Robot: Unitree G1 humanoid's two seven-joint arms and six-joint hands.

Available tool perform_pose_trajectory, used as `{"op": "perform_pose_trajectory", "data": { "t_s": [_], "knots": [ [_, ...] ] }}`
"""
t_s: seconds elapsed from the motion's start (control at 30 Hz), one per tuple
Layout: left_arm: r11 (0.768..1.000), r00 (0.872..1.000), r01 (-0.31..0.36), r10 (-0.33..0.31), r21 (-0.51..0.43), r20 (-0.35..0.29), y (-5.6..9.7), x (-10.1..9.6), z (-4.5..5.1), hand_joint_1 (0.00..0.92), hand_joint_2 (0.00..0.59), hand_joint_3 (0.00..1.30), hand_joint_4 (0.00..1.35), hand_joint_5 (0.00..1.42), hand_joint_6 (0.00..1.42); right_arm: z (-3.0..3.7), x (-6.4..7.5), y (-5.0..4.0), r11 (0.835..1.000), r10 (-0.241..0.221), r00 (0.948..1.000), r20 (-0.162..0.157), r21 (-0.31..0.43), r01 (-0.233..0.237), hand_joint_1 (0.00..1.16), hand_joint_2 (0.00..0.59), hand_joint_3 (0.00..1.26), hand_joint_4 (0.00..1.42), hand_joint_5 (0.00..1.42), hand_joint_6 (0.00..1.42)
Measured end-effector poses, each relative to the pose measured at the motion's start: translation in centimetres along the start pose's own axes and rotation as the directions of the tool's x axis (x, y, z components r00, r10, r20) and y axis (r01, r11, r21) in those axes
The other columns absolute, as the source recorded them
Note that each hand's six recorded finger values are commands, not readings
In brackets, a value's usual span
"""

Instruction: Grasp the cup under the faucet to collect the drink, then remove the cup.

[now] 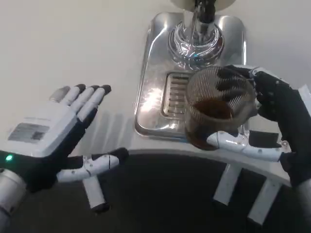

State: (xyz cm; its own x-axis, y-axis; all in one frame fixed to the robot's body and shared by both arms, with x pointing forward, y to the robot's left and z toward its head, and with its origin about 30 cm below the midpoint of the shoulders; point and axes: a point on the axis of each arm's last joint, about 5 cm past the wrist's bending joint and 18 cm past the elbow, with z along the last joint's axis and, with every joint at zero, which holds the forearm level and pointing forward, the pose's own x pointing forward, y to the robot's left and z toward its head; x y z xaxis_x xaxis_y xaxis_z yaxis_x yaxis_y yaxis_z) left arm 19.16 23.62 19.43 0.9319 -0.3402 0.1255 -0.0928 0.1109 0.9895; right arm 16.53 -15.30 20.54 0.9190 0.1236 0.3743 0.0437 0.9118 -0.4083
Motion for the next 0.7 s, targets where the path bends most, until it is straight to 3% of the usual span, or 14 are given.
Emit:
{"op": "perform_pose_trajectory", "data": {
  "t_s": [0.27, 0.4, 0.57, 0.63, 0.7],
  "knots": [
    [0.991, 0.997, 0.053, -0.059, 0.12, 0.045, 0.1, -0.7, 1.1, 0.0, 0.149, 0.0, 0.0, 0.0, 0.0, 0.69, -1.4, -1.23, 0.996, 0.083, 0.9964, 0.014, -0.02, -0.083, 1.16, 0.422, 0.64, 0.64, 0.73, 0.91],
    [0.989, 0.996, 0.07, -0.077, 0.129, 0.052, 0.0, -1.3, 1.47, 0.0, 0.147, 0.0, 0.0, 0.0, 0.0, 1.07, -2.1, -1.95, 0.995, 0.101, 0.9948, 0.012, -0.026, -0.101, 1.16, 0.421, 0.64, 0.64, 0.73, 0.91],
    [0.99, 0.994, 0.072, -0.081, 0.125, 0.073, -0.1, -1.6, 1.88, 0.0, 0.15, 0.0, 0.0, 0.0, 0.0, 1.86, -2.9, -2.7, 0.994, 0.108, 0.9936, 0.034, -0.03, -0.107, 1.16, 0.42, 0.64, 0.64, 0.73, 0.91],
    [0.991, 0.994, 0.066, -0.076, 0.113, 0.084, -0.3, -1.5, 2.2, 0.0, 0.151, 0.0, 0.0, 0.0, 0.0, 1.96, -3.2, -2.81, 0.992, 0.122, 0.9921, 0.029, -0.035, -0.121, 1.16, 0.42, 0.64, 0.64, 0.73, 0.91],
    [0.992, 0.992, 0.067, -0.078, 0.106, 0.099, -0.5, -1.6, 2.63, 0.0, 0.151, 0.0, 0.0, 0.0, 0.0, 1.76, -3.7, -2.9, 0.99, 0.136, 0.9907, 0.003, -0.028, -0.136, 1.16, 0.42, 0.64, 0.64, 0.73, 0.91]
  ]
}}
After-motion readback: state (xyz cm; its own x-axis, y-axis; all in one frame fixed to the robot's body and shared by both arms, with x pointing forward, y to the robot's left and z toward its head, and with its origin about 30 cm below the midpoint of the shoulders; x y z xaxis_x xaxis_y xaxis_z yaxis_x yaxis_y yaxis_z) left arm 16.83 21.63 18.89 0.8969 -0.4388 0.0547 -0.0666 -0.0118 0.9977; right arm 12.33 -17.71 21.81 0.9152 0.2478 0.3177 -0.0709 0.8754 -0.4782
